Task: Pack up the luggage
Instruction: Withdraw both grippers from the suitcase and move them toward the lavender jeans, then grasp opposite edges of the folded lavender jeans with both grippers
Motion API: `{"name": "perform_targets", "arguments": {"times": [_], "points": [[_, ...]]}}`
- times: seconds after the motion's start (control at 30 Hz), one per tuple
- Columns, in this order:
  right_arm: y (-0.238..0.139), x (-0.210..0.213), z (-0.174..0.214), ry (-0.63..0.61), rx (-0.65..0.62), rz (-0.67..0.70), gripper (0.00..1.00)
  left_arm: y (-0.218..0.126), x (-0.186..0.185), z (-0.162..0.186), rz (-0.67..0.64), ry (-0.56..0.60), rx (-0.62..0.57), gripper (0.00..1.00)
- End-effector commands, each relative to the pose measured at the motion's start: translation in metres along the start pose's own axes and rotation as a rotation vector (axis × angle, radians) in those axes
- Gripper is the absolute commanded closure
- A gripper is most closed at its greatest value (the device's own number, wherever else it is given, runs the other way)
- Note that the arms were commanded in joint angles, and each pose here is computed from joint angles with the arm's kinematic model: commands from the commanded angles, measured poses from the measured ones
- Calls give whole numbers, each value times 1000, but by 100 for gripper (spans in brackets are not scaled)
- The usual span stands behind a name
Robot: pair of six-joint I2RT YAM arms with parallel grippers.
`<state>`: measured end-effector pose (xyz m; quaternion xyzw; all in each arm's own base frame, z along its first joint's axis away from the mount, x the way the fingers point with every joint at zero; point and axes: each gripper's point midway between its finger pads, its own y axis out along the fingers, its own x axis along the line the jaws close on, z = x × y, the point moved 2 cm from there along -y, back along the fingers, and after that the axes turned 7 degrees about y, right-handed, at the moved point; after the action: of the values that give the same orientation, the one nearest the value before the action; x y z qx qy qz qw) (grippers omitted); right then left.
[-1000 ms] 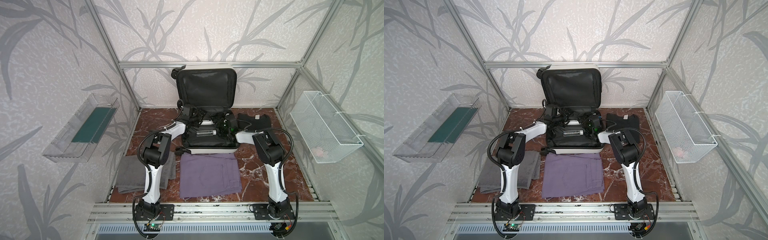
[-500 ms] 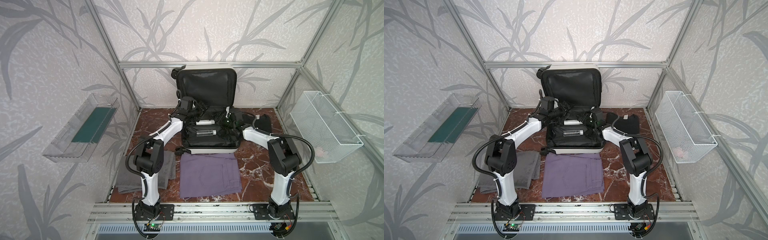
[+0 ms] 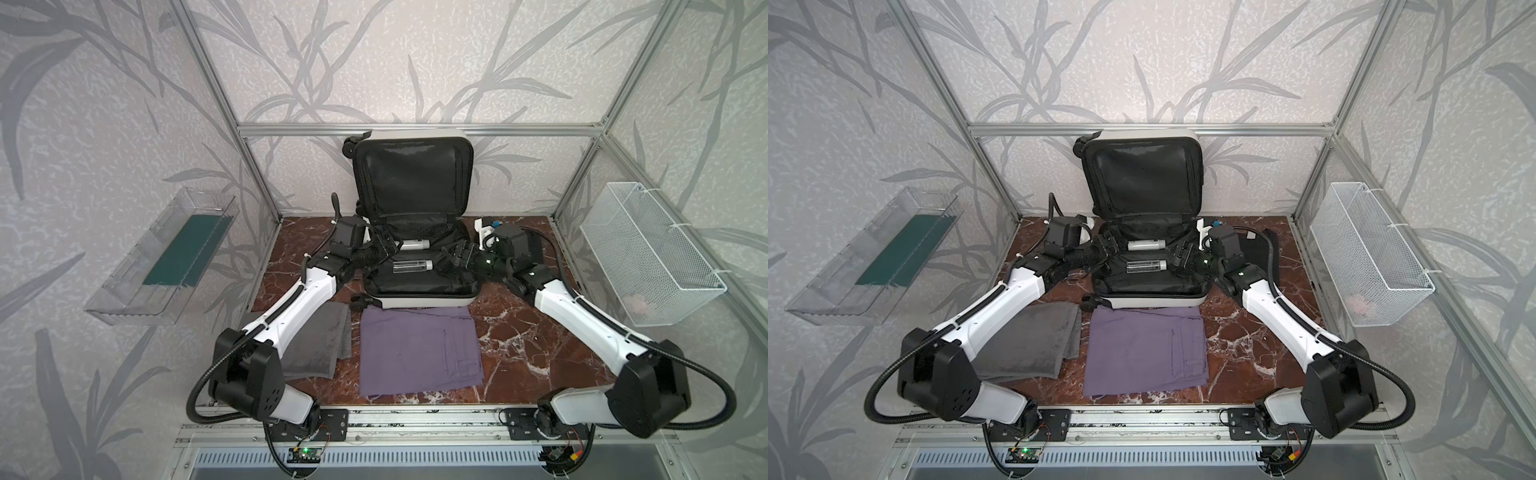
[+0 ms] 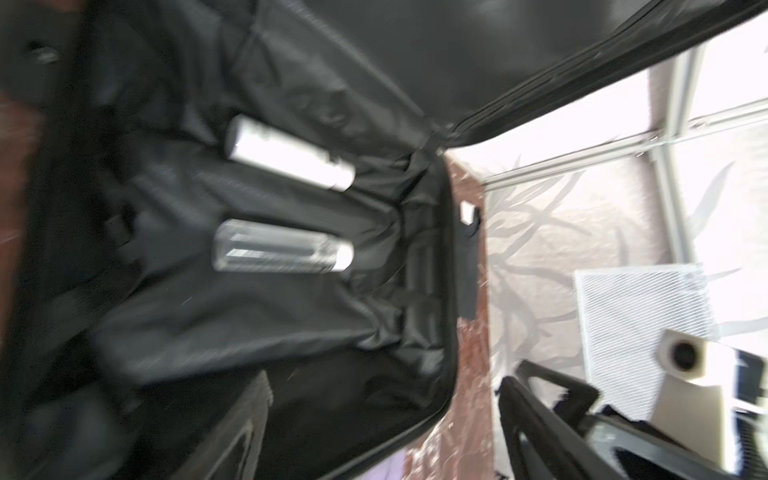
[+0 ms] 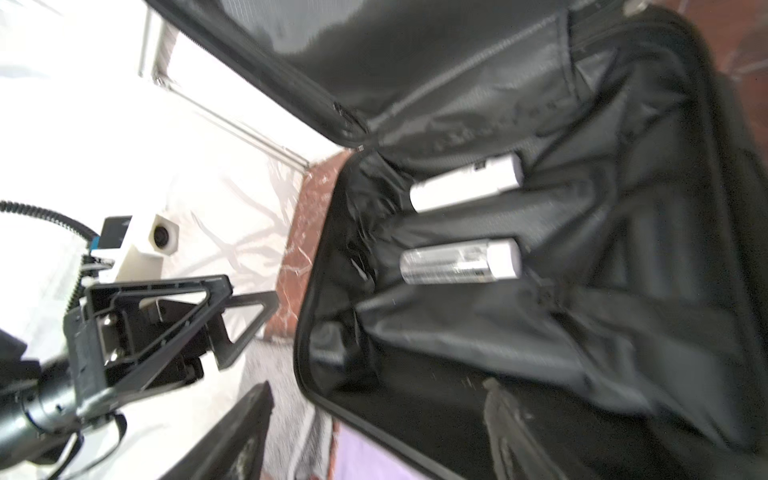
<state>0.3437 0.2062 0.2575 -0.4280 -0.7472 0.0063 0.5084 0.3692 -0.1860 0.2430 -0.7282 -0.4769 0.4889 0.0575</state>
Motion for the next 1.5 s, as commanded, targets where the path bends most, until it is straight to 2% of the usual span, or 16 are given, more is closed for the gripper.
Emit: {"name": "perform_targets", "arguments": {"times": [0.0,0.27,0.57,0.8,1.07,1.47], "points": [[-28,-23,31,-68,63,91,19,-27,23,24,-99,70,18,11],[-77,-77,92,-57,111,207,18,-73,80,89,-241,62,63,11],[-91,-140,154,-15,198,298,17,-86,144,151,-359,-22,87,12],[-79,-149,163,0,244,300,17,-76,161,179,-330,-80,122,21],[-65,-158,171,16,292,304,17,-60,165,191,-301,-89,180,28],[-52,-175,189,50,340,315,21,-44,169,206,-295,-92,240,32]]}}
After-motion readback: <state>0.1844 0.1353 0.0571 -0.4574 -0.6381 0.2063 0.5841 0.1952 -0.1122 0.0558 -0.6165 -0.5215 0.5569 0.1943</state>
